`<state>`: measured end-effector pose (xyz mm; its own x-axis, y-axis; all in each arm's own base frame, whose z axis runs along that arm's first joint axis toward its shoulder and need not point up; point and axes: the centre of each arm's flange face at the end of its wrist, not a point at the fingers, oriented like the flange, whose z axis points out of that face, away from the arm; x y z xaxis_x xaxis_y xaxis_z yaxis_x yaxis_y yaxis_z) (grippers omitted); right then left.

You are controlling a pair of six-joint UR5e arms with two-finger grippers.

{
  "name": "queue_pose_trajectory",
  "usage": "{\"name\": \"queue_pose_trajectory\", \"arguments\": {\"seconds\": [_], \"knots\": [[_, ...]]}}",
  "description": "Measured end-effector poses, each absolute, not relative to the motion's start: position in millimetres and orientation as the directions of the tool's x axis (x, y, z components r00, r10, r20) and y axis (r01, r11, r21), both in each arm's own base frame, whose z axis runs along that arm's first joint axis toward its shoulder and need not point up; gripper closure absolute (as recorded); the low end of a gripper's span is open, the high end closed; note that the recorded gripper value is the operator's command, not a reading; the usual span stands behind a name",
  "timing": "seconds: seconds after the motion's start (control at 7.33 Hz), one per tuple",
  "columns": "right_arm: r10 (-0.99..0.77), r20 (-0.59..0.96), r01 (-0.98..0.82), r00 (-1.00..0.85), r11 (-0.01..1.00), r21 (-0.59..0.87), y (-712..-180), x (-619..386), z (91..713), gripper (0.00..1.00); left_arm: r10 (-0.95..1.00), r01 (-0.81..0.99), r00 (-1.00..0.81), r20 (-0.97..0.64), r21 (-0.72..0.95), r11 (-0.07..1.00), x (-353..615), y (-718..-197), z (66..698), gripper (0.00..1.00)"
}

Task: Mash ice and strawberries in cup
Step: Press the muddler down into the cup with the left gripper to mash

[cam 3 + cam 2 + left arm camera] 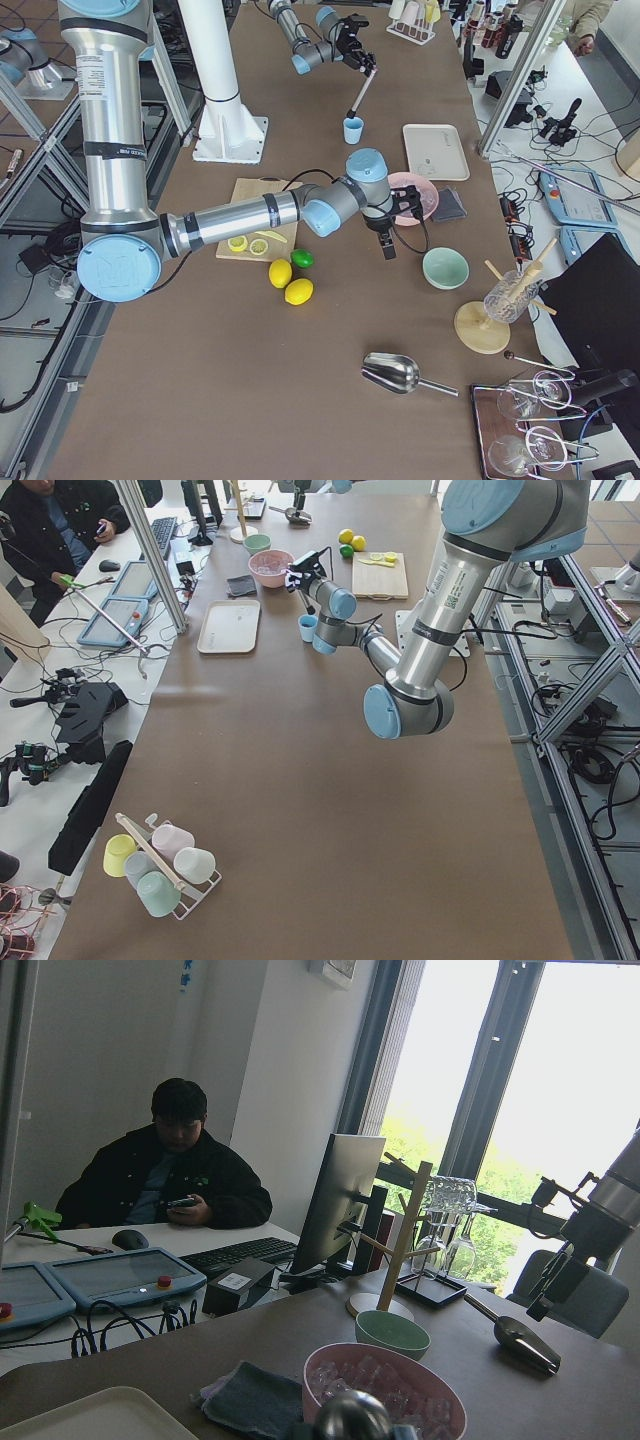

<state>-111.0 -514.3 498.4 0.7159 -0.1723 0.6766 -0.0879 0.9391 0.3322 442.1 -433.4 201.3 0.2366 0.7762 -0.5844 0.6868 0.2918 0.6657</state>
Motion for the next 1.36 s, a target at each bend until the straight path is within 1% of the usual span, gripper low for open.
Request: {"name": "queue_pose_trajectory", "arguments": {"seconds": [0.55, 1.36], "knots": [[-0.168, 0.669, -0.094, 0.724, 0.937, 0.337, -514, -109, 499, 0.00, 0.775, 0.672, 0.236, -0.586, 0.674, 0.305, 453, -431, 203, 1.00], [-0.164, 0.664, -0.101, 0.729, 0.934, 0.342, -513, -107, 497, 0.00, 0.761, 0.660, 0.269, -0.591, 0.688, 0.302, 453, -446, 214, 1.00]]}}
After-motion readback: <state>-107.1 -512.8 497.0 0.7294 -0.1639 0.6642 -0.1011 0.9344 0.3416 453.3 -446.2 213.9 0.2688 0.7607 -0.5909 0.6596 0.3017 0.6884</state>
